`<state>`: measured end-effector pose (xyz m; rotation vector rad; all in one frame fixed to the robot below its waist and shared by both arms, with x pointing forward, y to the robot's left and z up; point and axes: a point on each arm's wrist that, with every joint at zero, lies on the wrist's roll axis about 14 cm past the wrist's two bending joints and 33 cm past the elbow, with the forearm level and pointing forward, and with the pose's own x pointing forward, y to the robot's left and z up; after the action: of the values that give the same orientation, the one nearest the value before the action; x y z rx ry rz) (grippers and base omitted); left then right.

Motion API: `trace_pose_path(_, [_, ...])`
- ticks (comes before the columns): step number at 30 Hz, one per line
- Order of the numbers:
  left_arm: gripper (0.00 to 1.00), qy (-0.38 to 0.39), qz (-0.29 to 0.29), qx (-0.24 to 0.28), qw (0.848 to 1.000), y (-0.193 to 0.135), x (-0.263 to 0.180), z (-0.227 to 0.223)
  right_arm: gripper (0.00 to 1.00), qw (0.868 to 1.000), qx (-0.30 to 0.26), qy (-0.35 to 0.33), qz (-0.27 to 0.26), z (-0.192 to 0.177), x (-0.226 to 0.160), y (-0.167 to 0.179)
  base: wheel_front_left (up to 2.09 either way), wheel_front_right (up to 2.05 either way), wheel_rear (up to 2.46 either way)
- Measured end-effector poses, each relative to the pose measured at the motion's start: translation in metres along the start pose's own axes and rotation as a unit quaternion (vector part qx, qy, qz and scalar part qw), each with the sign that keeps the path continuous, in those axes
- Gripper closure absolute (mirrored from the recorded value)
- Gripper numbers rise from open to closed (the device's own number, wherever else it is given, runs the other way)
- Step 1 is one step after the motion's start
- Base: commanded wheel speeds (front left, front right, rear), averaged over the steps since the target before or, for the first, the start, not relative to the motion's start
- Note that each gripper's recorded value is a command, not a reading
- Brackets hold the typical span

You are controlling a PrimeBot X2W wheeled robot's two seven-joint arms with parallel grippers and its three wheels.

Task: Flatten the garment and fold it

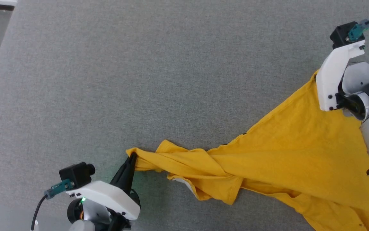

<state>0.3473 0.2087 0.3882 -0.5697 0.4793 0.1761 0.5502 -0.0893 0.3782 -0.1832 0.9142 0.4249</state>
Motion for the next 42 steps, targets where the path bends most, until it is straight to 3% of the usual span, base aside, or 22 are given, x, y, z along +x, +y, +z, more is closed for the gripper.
trace_pose_path(7, [1.00, -0.023, -0.011, 0.000, 1.000, -0.004, -0.010, 0.011, 1.00, 0.988, 0.060, -0.140, 0.005, 0.005, -0.025, 0.007, 0.00, 0.00, 0.00])
trace_pose_path(16, [1.00, -0.090, -0.051, 0.019, 0.994, -0.027, -0.024, 0.044, 1.00, 0.942, 0.136, -0.304, -0.049, -0.016, -0.109, -0.018, 0.00, 0.00, 0.00])
trace_pose_path(20, [1.00, -0.128, -0.082, 0.029, 0.988, -0.048, -0.026, 0.065, 1.00, 0.921, 0.176, -0.338, -0.084, -0.040, -0.148, -0.030, 0.00, 0.00, 0.00])
trace_pose_path(24, [1.00, -0.145, -0.132, 0.046, 0.980, -0.079, -0.027, 0.080, 1.00, 0.910, 0.193, -0.349, -0.114, -0.061, -0.183, -0.038, 0.00, 0.00, 0.00])
trace_pose_path(28, [1.00, -0.152, -0.212, 0.060, 0.964, -0.127, -0.029, 0.100, 1.00, 0.898, 0.190, -0.372, -0.142, -0.060, -0.222, -0.049, 0.00, 0.00, 0.00])
trace_pose_path(32, [1.00, -0.173, -0.293, 0.086, 0.937, -0.178, -0.035, 0.134, 1.00, 0.891, 0.153, -0.390, -0.178, -0.049, -0.264, -0.066, 0.00, 0.00, 0.00])
trace_pose_path(37, [1.00, -0.217, -0.368, 0.109, 0.898, -0.237, -0.049, 0.184, 1.00, 0.879, 0.087, -0.416, -0.218, -0.010, -0.314, -0.084, 0.00, 0.00, 0.00])
trace_pose_path(42, [1.00, -0.271, -0.412, 0.123, 0.861, -0.284, -0.058, 0.236, 1.00, 0.876, 0.031, -0.418, -0.237, 0.036, -0.333, -0.096, 0.00, 0.00, 0.00])
